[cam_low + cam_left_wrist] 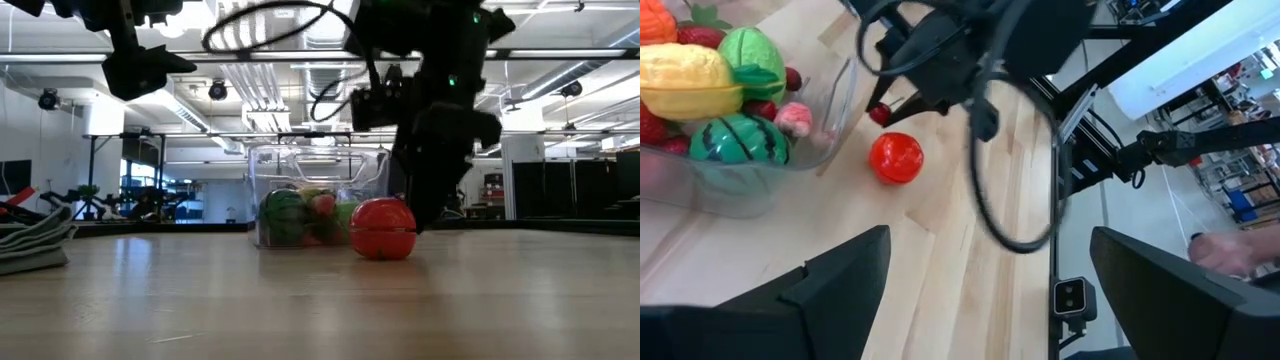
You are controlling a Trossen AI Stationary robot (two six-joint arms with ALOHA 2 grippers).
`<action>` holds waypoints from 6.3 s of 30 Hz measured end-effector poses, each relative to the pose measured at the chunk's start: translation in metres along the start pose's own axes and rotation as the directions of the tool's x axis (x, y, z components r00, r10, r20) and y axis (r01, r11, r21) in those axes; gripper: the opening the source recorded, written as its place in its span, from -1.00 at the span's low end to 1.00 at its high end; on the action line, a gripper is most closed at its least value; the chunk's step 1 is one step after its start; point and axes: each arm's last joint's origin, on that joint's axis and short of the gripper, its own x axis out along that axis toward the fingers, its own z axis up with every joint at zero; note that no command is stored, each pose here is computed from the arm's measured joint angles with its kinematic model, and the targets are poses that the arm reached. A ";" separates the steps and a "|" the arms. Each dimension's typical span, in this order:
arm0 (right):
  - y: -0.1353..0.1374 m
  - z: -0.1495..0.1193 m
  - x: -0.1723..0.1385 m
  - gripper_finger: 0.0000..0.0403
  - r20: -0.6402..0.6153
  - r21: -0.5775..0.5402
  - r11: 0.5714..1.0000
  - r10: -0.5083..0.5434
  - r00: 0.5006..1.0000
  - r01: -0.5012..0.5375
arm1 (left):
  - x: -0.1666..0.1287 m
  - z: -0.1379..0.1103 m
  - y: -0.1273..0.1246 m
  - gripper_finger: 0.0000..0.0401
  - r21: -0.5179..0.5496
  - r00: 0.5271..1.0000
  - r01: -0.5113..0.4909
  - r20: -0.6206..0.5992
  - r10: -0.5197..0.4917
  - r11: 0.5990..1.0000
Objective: Pick and placing Produce into tupperware
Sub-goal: Put the red cherry into the transparent container, then put the red tomato into the transparent container
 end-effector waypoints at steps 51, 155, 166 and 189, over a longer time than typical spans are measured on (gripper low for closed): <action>-0.022 -0.014 -0.232 0.20 0.088 0.392 0.866 -0.370 0.925 0.309 | 0.113 0.020 -0.048 0.47 0.665 0.979 -0.018 -0.139 0.147 0.746; -0.013 -0.132 -0.276 0.18 0.428 0.754 0.652 -0.393 0.814 -0.081 | 0.242 0.016 -0.029 0.44 0.863 0.824 0.028 -0.306 0.477 0.504; -0.013 -0.132 -0.276 0.20 0.428 0.754 0.652 -0.393 0.814 -0.081 | 0.232 0.040 -0.054 0.44 0.895 0.823 0.016 -0.265 0.502 0.446; -0.013 -0.132 -0.275 0.20 0.426 0.759 0.645 -0.393 0.815 -0.085 | 0.265 0.012 -0.028 0.44 0.892 0.717 0.068 -0.355 0.600 0.447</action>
